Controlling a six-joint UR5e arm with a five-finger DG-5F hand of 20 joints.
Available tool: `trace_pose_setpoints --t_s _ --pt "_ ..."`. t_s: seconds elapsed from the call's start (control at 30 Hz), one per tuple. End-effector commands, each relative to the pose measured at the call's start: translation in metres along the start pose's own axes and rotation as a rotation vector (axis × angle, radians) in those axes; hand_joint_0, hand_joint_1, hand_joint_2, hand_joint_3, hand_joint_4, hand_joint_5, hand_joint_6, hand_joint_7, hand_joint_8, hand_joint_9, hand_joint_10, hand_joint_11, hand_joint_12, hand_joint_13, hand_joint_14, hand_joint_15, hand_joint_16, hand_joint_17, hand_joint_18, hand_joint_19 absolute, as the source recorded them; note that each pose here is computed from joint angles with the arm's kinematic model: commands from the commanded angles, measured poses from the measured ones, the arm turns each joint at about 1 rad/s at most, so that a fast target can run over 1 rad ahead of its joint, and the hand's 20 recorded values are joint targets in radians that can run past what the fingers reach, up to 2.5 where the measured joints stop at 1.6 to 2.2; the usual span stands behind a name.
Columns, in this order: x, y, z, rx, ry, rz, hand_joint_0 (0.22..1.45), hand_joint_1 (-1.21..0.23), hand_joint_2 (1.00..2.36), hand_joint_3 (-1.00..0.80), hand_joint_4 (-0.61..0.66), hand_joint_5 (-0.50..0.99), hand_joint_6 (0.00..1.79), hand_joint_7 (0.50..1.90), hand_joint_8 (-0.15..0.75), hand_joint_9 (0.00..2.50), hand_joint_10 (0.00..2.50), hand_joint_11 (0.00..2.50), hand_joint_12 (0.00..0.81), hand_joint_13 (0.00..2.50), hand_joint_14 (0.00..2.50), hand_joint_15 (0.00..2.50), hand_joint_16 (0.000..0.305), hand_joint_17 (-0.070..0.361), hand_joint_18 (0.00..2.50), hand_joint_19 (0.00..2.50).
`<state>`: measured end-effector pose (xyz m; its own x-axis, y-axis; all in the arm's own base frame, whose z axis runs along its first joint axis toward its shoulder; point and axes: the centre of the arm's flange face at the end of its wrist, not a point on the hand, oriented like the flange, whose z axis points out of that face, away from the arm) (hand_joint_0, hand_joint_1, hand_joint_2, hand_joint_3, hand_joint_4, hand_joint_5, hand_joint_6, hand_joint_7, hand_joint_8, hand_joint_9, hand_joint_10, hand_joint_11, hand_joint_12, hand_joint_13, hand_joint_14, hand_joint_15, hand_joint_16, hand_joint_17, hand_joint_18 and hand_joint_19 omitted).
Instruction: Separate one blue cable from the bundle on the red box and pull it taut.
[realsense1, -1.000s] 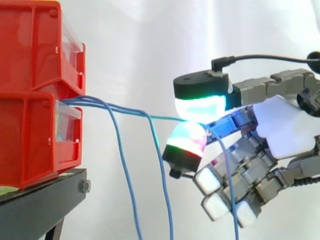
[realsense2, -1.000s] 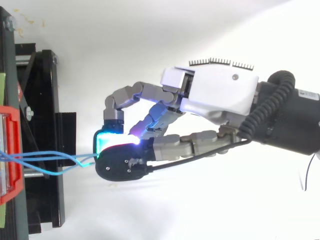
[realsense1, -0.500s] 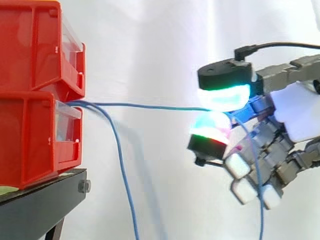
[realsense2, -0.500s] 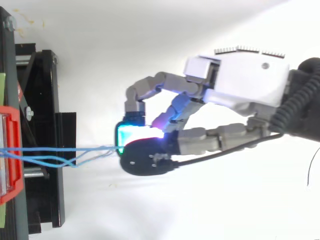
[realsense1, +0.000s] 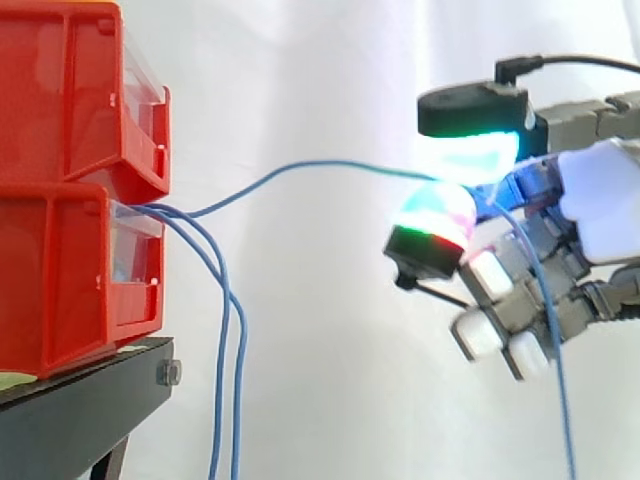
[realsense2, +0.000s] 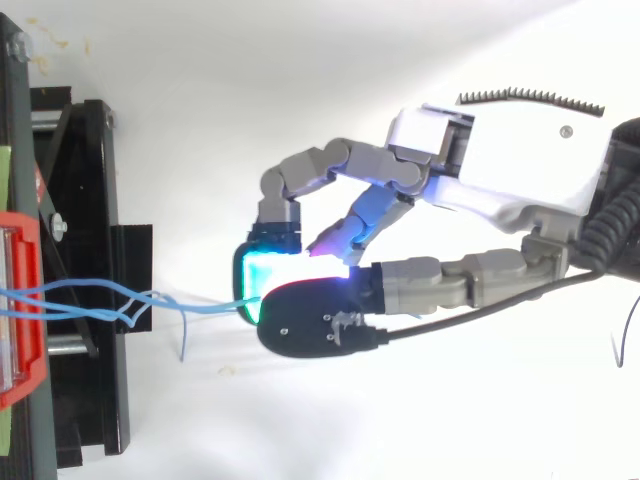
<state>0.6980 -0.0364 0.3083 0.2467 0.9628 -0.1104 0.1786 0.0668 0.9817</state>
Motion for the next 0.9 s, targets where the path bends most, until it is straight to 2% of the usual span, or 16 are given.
trace_pose_setpoints --t_s 0.0,0.07,0.23,0.37,0.63,0.87 --pt "0.0025 0.0055 0.0059 -0.057 -0.005 -0.021 0.58 -0.71 1.0 0.23 0.13 -0.14 0.84 1.21 0.37 1.06 0.01 0.56 0.41 0.92 0.01 0.44 0.07 0.158 0.78 0.64" --pt "0.0035 0.0084 0.0072 -0.077 -0.003 -0.044 0.58 -0.71 1.0 0.23 0.13 -0.14 0.84 1.21 0.368 1.06 0.01 0.57 0.41 0.92 0.01 0.44 0.07 0.158 0.79 0.64" --pt "0.0035 0.0089 0.0076 -0.081 -0.006 -0.075 0.58 -0.71 1.0 0.23 0.13 -0.14 0.84 1.21 0.368 1.06 0.02 0.57 0.41 0.92 0.01 0.44 0.07 0.158 0.79 0.64" --pt "0.0037 0.0089 0.0076 -0.081 -0.005 -0.079 0.58 -0.7 1.0 0.24 0.07 -0.14 0.84 1.19 0.367 1.07 0.01 0.57 0.408 0.92 0.01 0.44 0.07 0.158 0.79 0.64" --pt "0.0031 0.0079 0.0073 -0.078 -0.009 -0.081 0.57 -0.7 1.0 0.26 0.08 -0.13 0.84 1.21 0.384 1.11 0.02 0.56 0.418 0.95 0.01 0.44 0.071 0.161 0.82 0.63" --pt "0.0031 0.0079 0.0073 -0.078 -0.009 -0.081 0.56 -0.7 1.08 0.24 0.09 -0.13 0.83 1.21 0.393 1.13 0.01 0.56 0.423 0.96 0.01 0.43 0.073 0.163 0.83 0.62"
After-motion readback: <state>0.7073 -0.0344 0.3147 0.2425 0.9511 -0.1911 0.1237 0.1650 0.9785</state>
